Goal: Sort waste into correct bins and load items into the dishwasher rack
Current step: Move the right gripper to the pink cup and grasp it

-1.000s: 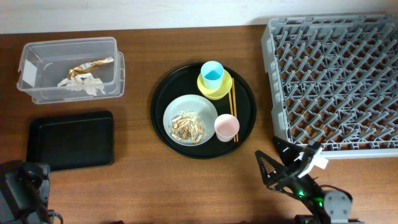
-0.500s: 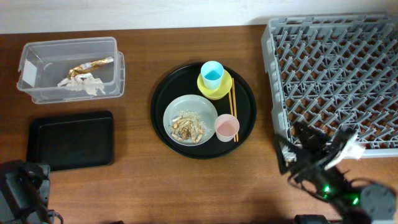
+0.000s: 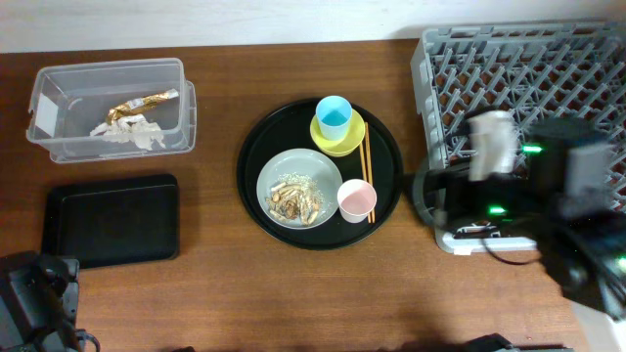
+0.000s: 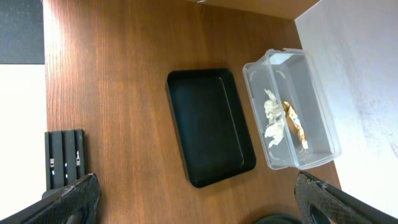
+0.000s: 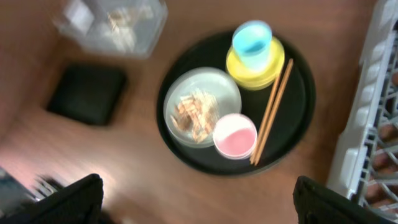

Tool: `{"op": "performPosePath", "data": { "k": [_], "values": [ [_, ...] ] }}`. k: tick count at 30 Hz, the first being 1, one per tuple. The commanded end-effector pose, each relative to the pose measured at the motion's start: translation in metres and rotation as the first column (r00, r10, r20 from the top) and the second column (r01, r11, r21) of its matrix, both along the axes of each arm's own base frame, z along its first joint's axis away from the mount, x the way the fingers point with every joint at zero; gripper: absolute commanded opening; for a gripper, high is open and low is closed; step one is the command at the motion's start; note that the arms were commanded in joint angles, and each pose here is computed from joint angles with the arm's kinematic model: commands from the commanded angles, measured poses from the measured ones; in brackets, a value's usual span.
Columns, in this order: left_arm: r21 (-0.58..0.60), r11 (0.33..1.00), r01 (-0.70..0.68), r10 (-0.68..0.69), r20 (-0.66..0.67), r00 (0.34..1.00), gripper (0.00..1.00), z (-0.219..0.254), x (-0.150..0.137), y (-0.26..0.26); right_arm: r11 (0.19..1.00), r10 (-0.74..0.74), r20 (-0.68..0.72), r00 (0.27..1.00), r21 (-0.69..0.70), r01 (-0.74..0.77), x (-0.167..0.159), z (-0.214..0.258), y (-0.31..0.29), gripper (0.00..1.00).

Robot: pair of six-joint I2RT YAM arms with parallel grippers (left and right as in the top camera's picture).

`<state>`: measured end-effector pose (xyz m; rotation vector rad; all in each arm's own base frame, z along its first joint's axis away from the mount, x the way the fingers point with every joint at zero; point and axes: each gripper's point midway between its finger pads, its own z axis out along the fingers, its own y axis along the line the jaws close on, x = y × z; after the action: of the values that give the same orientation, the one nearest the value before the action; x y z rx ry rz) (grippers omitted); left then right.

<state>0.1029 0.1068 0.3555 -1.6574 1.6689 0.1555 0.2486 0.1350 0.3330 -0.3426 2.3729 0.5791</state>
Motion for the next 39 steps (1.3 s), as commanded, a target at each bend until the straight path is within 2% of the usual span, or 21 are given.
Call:
{"op": "performPosePath", "data": {
  "k": [1,4,6,12,15,18,19,22,24,26,30,39],
  "values": [
    [0.008,1.0,-0.023,0.022,0.001,1.0,0.99,0.0,-0.002,0.003,0.961,-0.02,-0.064,0.998,-0.275,0.002,0.012,-0.046,0.018,0.98],
    [0.008,1.0,-0.023,0.022,0.001,1.0,0.99,0.0,-0.002,0.003,0.908,0.025,-0.18,0.983,-0.407,-0.097,0.011,-0.089,0.04,0.98],
    [0.008,1.0,-0.023,0.022,0.001,1.0,0.99,0.0,-0.002,0.003,0.886,0.047,-0.266,0.963,-0.433,-0.163,0.011,-0.116,0.054,0.98],
    [0.008,1.0,-0.023,0.022,0.001,1.0,0.99,0.0,-0.002,0.003,0.895,0.121,-0.468,0.875,-0.331,-0.301,0.009,-0.172,0.098,0.98],
    [0.008,1.0,-0.023,0.022,0.001,1.0,0.99,0.0,-0.002,0.003,0.885,0.109,-0.515,0.85,-0.338,-0.319,0.013,-0.194,0.104,0.98],
    [0.008,1.0,-0.022,0.022,0.0,1.0,0.99,0.0,-0.002,0.003,0.884,0.102,-0.516,0.851,-0.345,-0.315,0.023,-0.21,0.11,0.69],
    [0.008,1.0,-0.023,0.022,0.001,1.0,0.99,0.0,-0.002,0.003,0.883,0.1,-0.512,0.853,-0.349,-0.313,0.027,-0.215,0.112,0.64],
    [0.008,1.0,-0.023,0.022,0.001,1.0,0.99,0.0,-0.002,0.003,0.88,0.074,-0.496,0.865,-0.375,-0.29,0.038,-0.226,0.113,0.64],
    [0.008,1.0,-0.023,0.022,0.001,1.0,0.99,0.0,-0.002,0.003,0.85,-0.055,-0.425,0.904,-0.494,-0.181,0.055,-0.231,0.093,0.64],
    [0.008,1.0,-0.023,0.022,0.001,1.0,0.99,0.0,-0.002,0.003,0.826,-0.09,-0.387,0.918,-0.544,-0.148,0.063,-0.231,0.083,0.64],
    [0.008,1.0,-0.023,0.022,0.001,1.0,0.99,0.0,-0.002,0.003,0.829,-0.106,-0.375,0.921,-0.545,-0.126,0.07,-0.231,0.078,0.64],
    [0.008,1.0,-0.023,0.022,0.001,1.0,0.99,0.0,-0.002,0.003,0.848,-0.101,-0.372,0.923,-0.518,-0.116,0.078,-0.239,0.084,0.56]
  ]
}}
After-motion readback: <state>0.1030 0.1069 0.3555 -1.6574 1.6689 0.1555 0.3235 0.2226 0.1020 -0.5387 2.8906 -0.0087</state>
